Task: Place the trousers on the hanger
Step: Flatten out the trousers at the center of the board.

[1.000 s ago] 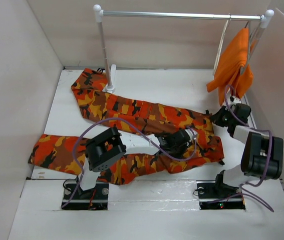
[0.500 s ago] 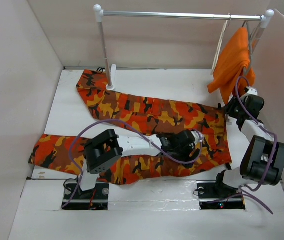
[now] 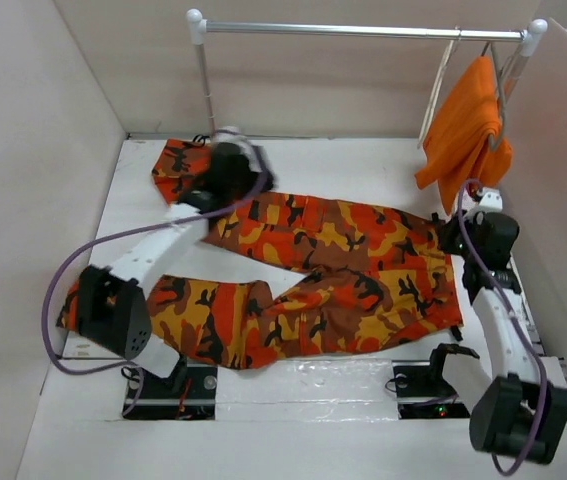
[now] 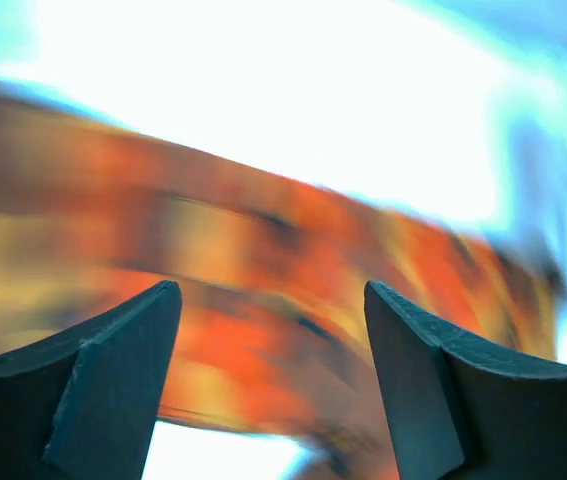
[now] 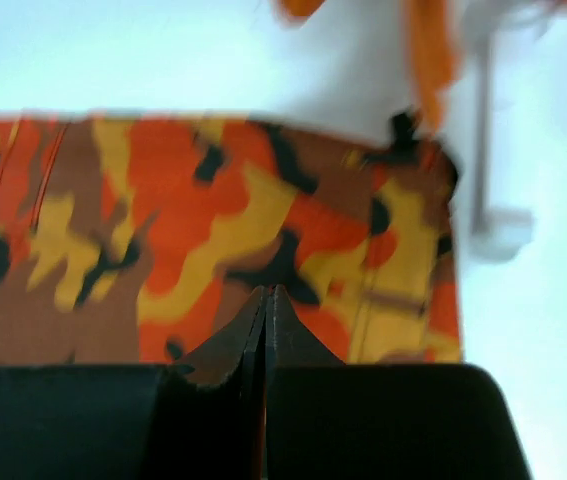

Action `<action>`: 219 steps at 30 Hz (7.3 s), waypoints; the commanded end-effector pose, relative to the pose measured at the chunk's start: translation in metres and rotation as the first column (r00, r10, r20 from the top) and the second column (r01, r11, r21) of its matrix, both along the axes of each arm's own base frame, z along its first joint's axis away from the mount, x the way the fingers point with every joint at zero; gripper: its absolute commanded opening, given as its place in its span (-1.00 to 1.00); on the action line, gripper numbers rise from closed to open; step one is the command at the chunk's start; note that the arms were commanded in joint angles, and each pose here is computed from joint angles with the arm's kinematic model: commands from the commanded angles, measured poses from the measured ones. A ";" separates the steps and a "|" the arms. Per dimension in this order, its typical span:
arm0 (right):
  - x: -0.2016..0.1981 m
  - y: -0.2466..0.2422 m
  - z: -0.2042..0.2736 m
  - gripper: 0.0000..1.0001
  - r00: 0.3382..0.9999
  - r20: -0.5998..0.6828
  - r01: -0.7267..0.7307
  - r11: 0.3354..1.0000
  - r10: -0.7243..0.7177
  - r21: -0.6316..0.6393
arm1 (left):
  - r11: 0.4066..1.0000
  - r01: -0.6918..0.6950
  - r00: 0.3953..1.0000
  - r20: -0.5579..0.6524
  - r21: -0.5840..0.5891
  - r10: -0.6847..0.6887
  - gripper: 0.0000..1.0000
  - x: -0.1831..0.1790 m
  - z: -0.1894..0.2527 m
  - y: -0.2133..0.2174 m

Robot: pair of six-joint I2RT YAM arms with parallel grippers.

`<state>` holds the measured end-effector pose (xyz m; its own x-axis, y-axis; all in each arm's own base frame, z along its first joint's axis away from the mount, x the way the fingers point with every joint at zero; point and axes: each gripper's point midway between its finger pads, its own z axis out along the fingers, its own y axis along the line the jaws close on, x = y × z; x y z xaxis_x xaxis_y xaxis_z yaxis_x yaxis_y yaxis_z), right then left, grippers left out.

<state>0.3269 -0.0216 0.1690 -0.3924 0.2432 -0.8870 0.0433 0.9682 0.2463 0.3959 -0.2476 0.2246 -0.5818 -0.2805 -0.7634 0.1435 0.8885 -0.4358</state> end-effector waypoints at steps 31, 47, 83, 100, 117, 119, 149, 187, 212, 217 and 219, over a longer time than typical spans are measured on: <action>-0.068 0.231 -0.117 0.02 0.696 -0.409 -0.674 0.734 0.590 -0.087 | 0.738 -0.655 0.727 -0.400 -0.160 0.558 -0.93 0.152 -0.171 0.327; -0.034 0.163 -0.166 0.02 0.682 -0.531 -0.629 0.773 0.503 -0.076 | 0.739 -0.674 0.739 -0.021 0.003 0.674 -1.00 0.028 0.031 0.292; -0.030 0.151 -0.093 0.01 0.748 -0.388 -0.620 0.775 0.539 -0.120 | 0.804 -0.571 0.732 -0.341 0.163 0.589 -1.00 -0.036 -0.109 0.278; -0.041 0.160 -0.090 0.01 0.736 -0.365 -0.641 0.760 0.569 -0.109 | 0.866 -0.495 0.720 -0.525 0.070 0.454 -0.10 -0.045 -0.197 0.243; -0.051 0.113 -0.116 0.03 0.736 -0.451 -0.590 0.805 0.505 -0.060 | 0.535 -0.787 0.558 -0.014 0.308 0.829 -1.00 -0.013 -0.019 0.370; -0.052 0.104 -0.114 0.02 0.743 -0.458 -0.572 0.818 0.488 -0.057 | 0.458 -0.813 0.500 0.027 0.361 0.866 -1.00 -0.001 -0.016 0.388; -0.096 -0.084 -0.068 0.52 0.872 -0.397 0.247 0.958 -0.286 -0.147 | 0.981 0.028 0.985 -0.174 0.190 0.006 0.25 -0.058 -0.085 -0.010; -0.142 -0.138 0.002 0.27 0.713 -0.391 0.532 0.812 -0.582 -0.239 | 0.999 0.031 0.981 -0.191 -0.036 -0.037 0.35 -0.097 -0.065 0.058; -0.086 0.206 -0.019 -1.00 0.700 -0.322 -0.711 0.665 0.638 -0.229 | 0.559 -0.827 0.415 -0.596 0.068 0.687 -1.00 -0.147 -0.166 0.324; -0.091 0.227 -0.019 -1.00 0.658 -0.285 -0.753 0.618 0.697 -0.225 | 0.466 -0.862 0.284 -0.568 0.202 0.772 -1.00 -0.156 -0.177 0.348; -0.091 0.229 -0.019 -1.00 0.650 -0.279 -0.760 0.611 0.707 -0.221 | 0.459 -0.863 0.257 -0.597 0.212 0.760 -1.00 -0.153 -0.194 0.348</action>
